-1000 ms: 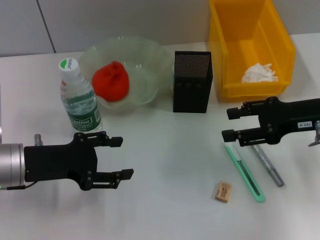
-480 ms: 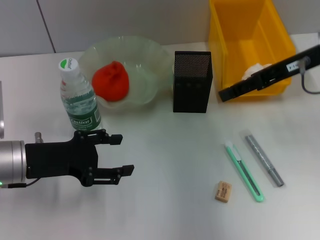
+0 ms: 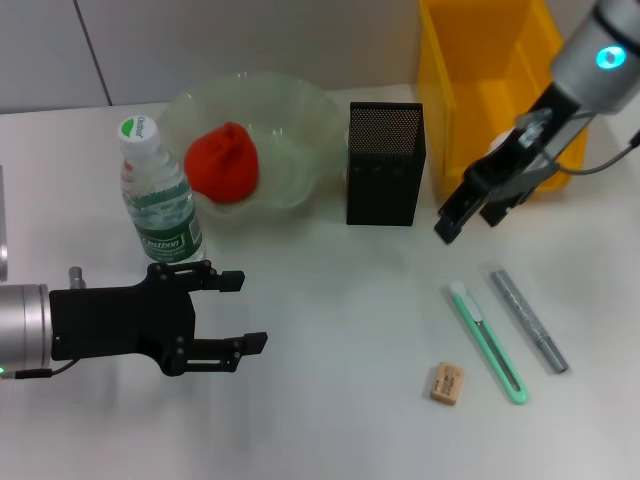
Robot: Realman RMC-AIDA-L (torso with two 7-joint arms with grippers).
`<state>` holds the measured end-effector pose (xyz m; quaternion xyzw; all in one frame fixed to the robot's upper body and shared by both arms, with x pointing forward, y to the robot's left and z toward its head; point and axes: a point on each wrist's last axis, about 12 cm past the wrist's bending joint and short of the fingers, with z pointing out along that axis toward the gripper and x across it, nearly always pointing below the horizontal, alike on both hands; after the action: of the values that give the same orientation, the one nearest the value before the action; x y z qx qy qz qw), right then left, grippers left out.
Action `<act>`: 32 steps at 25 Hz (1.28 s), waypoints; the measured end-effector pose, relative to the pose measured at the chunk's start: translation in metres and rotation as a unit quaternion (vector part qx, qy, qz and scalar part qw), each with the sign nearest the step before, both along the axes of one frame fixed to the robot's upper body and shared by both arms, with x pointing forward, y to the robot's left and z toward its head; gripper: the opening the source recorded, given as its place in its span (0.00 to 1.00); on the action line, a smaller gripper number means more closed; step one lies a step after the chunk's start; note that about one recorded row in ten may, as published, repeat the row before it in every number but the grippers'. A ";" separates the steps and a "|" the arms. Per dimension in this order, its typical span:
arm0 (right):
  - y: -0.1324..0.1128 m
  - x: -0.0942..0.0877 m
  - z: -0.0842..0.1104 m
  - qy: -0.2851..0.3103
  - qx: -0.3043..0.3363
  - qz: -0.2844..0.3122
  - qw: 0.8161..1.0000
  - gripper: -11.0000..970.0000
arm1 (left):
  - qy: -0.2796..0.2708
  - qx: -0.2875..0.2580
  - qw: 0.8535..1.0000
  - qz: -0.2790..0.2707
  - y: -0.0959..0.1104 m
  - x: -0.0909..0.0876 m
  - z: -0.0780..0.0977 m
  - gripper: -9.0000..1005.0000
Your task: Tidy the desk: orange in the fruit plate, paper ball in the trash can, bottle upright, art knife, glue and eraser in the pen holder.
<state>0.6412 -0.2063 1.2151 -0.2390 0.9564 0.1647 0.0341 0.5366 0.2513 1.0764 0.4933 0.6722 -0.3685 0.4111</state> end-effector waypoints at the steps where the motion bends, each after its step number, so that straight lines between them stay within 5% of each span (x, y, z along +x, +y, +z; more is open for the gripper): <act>1: 0.006 0.000 -0.003 0.005 -0.014 0.004 1.000 0.70 | 0.000 0.000 1.000 0.000 0.000 0.000 0.000 0.80; 14: 0.041 -0.010 -0.045 0.016 -0.083 0.031 0.996 0.69 | 0.000 0.002 1.000 0.005 0.000 0.001 0.000 0.80; 32: 0.037 -0.012 -0.070 0.003 -0.109 0.013 0.994 0.69 | -0.002 0.008 1.000 0.012 0.003 0.002 -0.001 0.80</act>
<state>0.6290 -0.1696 1.1456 -0.2528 0.9656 0.0603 0.0024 0.5388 0.2542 1.0750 0.4890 0.6803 -0.3571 0.4130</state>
